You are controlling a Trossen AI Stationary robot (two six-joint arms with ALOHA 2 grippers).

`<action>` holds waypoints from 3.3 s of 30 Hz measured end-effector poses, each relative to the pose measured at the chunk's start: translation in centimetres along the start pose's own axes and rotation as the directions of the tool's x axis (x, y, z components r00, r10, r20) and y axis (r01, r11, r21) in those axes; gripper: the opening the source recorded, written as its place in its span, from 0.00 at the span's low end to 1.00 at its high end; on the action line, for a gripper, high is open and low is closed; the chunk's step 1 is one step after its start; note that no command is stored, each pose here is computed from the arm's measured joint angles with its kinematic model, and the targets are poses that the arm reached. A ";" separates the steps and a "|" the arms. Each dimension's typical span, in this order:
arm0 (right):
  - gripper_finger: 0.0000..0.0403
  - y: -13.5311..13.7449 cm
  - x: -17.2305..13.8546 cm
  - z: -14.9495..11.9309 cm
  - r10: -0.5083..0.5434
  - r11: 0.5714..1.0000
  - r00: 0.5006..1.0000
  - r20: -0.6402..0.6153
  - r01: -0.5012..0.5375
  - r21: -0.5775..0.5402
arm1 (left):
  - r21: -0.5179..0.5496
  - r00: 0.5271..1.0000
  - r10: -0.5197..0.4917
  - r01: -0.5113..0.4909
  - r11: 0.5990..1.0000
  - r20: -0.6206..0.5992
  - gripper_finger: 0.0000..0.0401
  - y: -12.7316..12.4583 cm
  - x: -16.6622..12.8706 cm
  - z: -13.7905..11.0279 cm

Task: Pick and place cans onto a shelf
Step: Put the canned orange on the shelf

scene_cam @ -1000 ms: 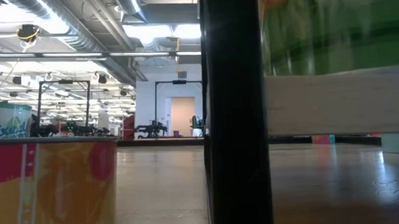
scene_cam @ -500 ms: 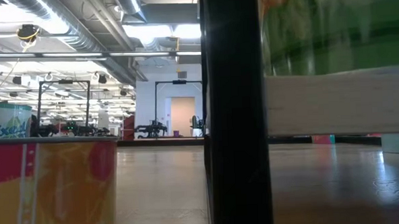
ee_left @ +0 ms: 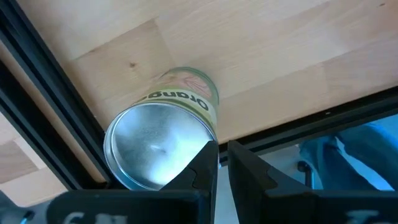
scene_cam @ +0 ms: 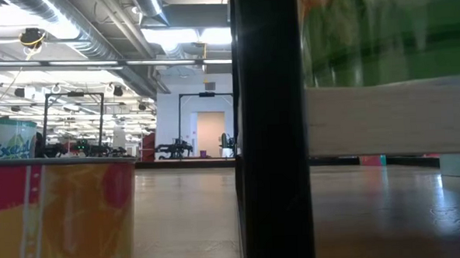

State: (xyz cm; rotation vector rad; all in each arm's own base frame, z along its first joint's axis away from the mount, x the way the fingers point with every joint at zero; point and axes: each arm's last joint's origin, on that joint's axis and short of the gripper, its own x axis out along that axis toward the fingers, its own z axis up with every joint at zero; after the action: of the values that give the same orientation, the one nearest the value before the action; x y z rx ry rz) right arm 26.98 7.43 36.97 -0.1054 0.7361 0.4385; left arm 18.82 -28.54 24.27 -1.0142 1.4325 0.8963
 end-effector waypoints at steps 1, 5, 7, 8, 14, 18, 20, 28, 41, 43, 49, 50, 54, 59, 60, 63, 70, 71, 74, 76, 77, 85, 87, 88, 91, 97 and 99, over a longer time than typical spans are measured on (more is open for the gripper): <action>0.09 0.0 0.0 0.0 0.000 1.000 1.000 0.000 0.000 0.000 | 0.011 1.000 0.001 -0.001 1.000 -0.001 0.07 0.0 0.0 0.0; 0.09 0.0 0.0 0.0 0.000 1.000 1.000 0.000 0.000 -0.001 | 0.024 1.000 0.004 -0.004 1.000 -0.001 0.07 0.0 0.0 0.0; 0.09 0.0 0.0 0.0 0.000 1.000 1.000 0.000 0.000 -0.002 | 0.023 1.000 0.004 -0.004 1.000 -0.001 0.07 0.0 0.0 0.0; 0.09 0.0 0.0 0.0 0.000 1.000 1.000 0.000 0.000 -0.002 | 0.023 1.000 0.004 -0.004 1.000 -0.001 0.07 0.0 0.0 0.0; 0.09 0.0 0.0 0.0 0.000 1.000 1.000 0.000 0.000 -0.003 | 0.029 1.000 0.009 -0.009 1.000 0.003 0.07 0.0 0.2 0.0; 0.09 0.0 0.0 0.0 0.000 1.000 1.000 0.000 0.000 -0.003 | 0.032 1.000 0.015 -0.015 0.999 0.005 0.07 -0.1 0.5 -0.1; 0.09 0.0 0.0 0.0 -0.001 1.000 1.000 0.000 0.001 -0.002 | 0.036 1.000 0.018 -0.019 0.999 0.003 0.07 -0.2 0.6 -0.2; 0.09 0.0 0.0 0.0 -0.001 1.000 1.000 0.002 0.001 -0.002 | 0.041 0.999 0.034 -0.033 0.999 -0.004 0.07 -0.3 1.0 -0.3; 0.09 0.0 0.0 0.2 -0.004 1.000 1.000 0.021 0.004 -0.005 | 0.068 0.999 0.036 -0.036 0.997 -0.001 0.01 -0.5 0.9 0.1; 0.09 0.0 0.0 0.3 -0.004 1.000 1.000 0.028 0.004 -0.006 | 0.100 1.000 0.031 -0.031 0.994 -0.003 0.00 -0.7 0.7 0.6; 0.09 0.0 0.0 0.3 -0.004 1.000 1.000 0.027 0.004 -0.004 | 0.229 1.000 0.010 -0.008 0.973 -0.005 0.00 -1.7 -0.4 3.0; 0.09 0.0 0.0 0.3 -0.004 1.000 1.000 0.027 0.004 -0.004 | 0.259 1.000 0.007 -0.004 0.966 -0.008 0.00 -1.9 -0.6 3.5; 0.09 0.0 0.0 0.3 -0.003 1.000 1.000 0.027 0.003 -0.005 | 0.369 1.000 0.007 -0.005 0.929 -0.003 0.00 -2.1 -2.1 6.1; 0.09 0.0 0.0 0.3 -0.003 1.000 1.000 0.027 0.003 -0.005 | 0.505 0.999 -0.001 -0.024 0.863 0.050 0.00 -1.2 -5.1 9.9; 0.09 0.0 0.0 0.3 -0.003 1.000 1.000 0.027 0.003 -0.005 | 0.532 0.998 -0.012 -0.023 0.846 0.061 0.00 -0.9 -5.7 10.7; 0.09 0.0 0.0 0.3 -0.002 1.000 1.000 0.027 0.003 -0.010 | 0.614 0.995 -0.040 -0.022 0.789 0.087 0.00 -0.2 -7.5 13.3; 0.09 -0.3 0.0 0.3 -0.092 0.996 0.995 0.027 0.092 -0.006 | 0.767 0.990 0.057 -0.138 0.626 0.132 0.00 1.1 -9.1 19.4; 0.09 -0.4 0.0 0.3 -0.107 0.994 0.994 0.027 0.107 0.000 | 0.786 0.987 0.063 -0.155 0.599 0.146 0.00 1.2 -9.2 20.2; 0.09 -0.8 -0.1 0.3 -0.136 0.990 0.990 0.025 0.135 0.037 | 0.826 0.980 0.045 -0.186 0.532 0.192 0.00 1.1 -9.4 22.8; 0.09 -1.0 -0.1 0.3 -0.164 0.985 0.986 0.023 0.162 0.062 | 0.845 0.975 0.032 -0.208 0.493 0.221 0.00 1.1 -9.6 24.5; 0.09 -1.1 -0.2 0.2 -0.173 0.983 0.985 0.022 0.171 0.067 | 0.854 0.973 0.018 -0.212 0.475 0.231 0.00 1.1 -9.7 25.3; 0.09 -2.2 -0.7 0.2 -0.211 0.974 0.977 0.035 0.207 0.095 | 0.924 0.937 -0.159 -0.259 0.281 0.310 0.00 0.1 -10.2 30.2; 0.09 -2.5 -1.2 0.2 -0.224 0.970 0.974 0.043 0.219 0.104 | 0.928 0.924 -0.194 -0.278 0.248 0.329 0.00 -0.3 -10.2 31.2; 0.09 -2.6 -1.5 0.2 -0.230 0.969 0.972 0.051 0.223 0.109 | 0.928 0.917 -0.210 -0.289 0.236 0.339 0.00 -0.7 -10.0 31.7; 0.09 -2.8 -2.5 0.1 -0.245 0.965 0.967 0.076 0.235 0.119 | 0.937 0.926 -0.177 -0.302 0.178 0.332 0.00 -1.4 -8.6 33.2; 0.09 -2.9 -4.5 0.1 -0.270 0.958 0.954 0.133 0.253 0.134 | 0.967 0.957 -0.139 -0.247 0.068 0.254 0.00 -3.8 -5.0 35.3; 0.09 -2.8 -5.0 0.1 -0.276 0.957 0.950 0.144 0.257 0.135 | 0.972 0.962 -0.139 -0.234 0.036 0.237 0.00 -4.7 -4.6 35.8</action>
State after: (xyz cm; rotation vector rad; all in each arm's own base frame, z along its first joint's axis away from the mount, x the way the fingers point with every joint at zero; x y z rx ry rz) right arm 24.95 3.18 40.17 -0.0593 0.5750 0.1427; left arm 35.62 3.70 25.22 0.3290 1.3758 -0.1652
